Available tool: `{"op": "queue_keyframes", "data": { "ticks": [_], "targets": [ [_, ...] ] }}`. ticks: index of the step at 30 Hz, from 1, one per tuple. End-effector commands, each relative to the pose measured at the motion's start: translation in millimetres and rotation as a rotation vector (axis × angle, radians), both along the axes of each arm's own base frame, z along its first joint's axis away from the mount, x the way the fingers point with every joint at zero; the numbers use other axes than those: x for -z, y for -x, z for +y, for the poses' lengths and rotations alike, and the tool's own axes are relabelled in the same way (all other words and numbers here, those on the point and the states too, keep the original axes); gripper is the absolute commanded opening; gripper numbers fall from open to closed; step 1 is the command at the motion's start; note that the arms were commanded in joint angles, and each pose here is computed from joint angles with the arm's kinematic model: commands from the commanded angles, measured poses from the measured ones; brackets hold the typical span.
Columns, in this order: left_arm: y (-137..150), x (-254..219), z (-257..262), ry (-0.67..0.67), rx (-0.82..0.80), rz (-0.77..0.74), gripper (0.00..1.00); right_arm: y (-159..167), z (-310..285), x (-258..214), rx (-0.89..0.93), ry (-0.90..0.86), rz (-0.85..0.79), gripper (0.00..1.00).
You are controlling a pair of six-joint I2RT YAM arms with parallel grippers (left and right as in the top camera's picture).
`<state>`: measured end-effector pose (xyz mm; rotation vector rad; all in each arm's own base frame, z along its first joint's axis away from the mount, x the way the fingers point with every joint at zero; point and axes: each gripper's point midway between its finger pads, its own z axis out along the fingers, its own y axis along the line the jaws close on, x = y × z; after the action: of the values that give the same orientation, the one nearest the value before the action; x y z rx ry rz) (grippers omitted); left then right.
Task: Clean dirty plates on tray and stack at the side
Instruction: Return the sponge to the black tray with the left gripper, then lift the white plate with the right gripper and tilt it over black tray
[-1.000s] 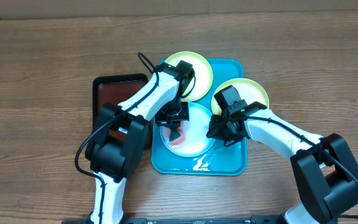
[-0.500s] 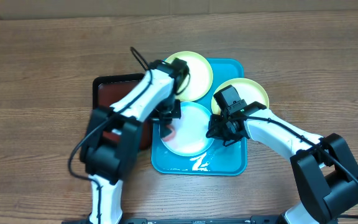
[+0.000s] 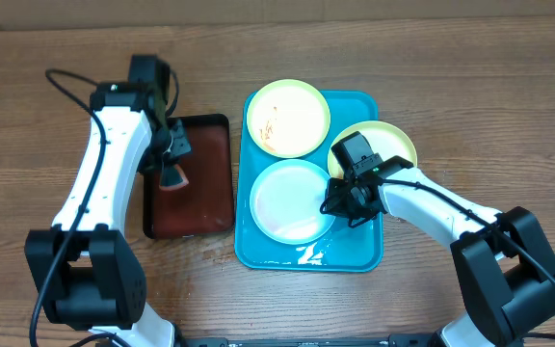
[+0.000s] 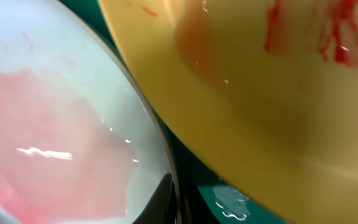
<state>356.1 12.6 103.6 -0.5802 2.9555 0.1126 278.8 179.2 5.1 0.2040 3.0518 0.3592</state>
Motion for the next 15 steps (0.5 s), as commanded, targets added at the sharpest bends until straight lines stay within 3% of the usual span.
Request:
{"op": "queue_keyframes", "data": {
  "ticks": [1,7,15],
  "targets": [
    [14,35,-16,0.100,0.089,0.065,0.09,6,-21,6,-0.019,0.117,0.038,0.04],
    [17,26,-20,0.131,0.097,0.070,0.50,-21,-11,-63,-0.146,0.224,-0.091,0.04],
    [7,-52,-7,0.223,0.032,-0.038,0.66,-67,44,-169,-0.337,0.256,-0.416,0.04]
  ]
}}
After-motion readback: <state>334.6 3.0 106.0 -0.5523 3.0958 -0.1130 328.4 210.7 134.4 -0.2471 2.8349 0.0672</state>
